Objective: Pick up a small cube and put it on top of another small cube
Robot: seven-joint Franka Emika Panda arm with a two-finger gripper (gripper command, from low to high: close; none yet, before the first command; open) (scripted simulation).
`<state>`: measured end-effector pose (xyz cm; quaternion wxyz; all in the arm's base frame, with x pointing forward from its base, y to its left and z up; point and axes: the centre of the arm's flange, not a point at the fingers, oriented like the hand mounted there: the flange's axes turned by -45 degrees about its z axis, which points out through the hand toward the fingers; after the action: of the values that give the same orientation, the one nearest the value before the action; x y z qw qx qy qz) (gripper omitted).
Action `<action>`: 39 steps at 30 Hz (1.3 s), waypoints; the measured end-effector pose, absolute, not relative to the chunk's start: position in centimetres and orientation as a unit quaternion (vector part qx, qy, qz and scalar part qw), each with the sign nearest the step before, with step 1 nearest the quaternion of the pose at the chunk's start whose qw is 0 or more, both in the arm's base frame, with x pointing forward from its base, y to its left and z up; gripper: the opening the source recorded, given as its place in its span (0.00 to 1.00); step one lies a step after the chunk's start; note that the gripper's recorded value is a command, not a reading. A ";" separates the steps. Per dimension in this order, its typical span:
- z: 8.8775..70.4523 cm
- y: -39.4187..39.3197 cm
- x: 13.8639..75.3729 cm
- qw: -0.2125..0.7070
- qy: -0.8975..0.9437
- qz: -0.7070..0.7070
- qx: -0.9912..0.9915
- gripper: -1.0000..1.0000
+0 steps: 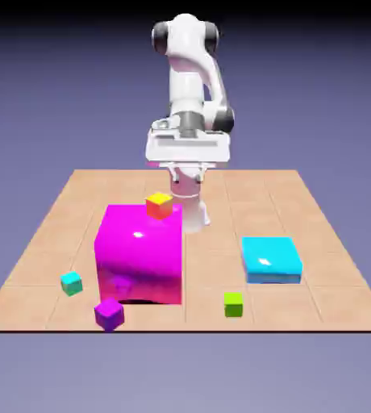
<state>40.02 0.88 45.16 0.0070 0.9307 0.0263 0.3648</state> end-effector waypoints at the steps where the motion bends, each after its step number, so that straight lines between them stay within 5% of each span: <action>1: 44.6 1.2 40.9 0.007 0.026 0.345 0.938 0.50; 20: 28.0 8.8 52.9 0.008 0.011 -0.036 0.999 0.50; 35: 11.8 13.0 52.8 -0.001 -0.004 -0.243 0.970 0.50; 36: 11.0 13.0 52.4 -0.001 -0.004 -0.243 0.970 0.00; 39: 12.8 13.0 53.2 -0.002 -0.004 -0.243 0.970 0.00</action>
<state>53.22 13.04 12.77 -0.0017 0.9701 -0.0043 -0.2429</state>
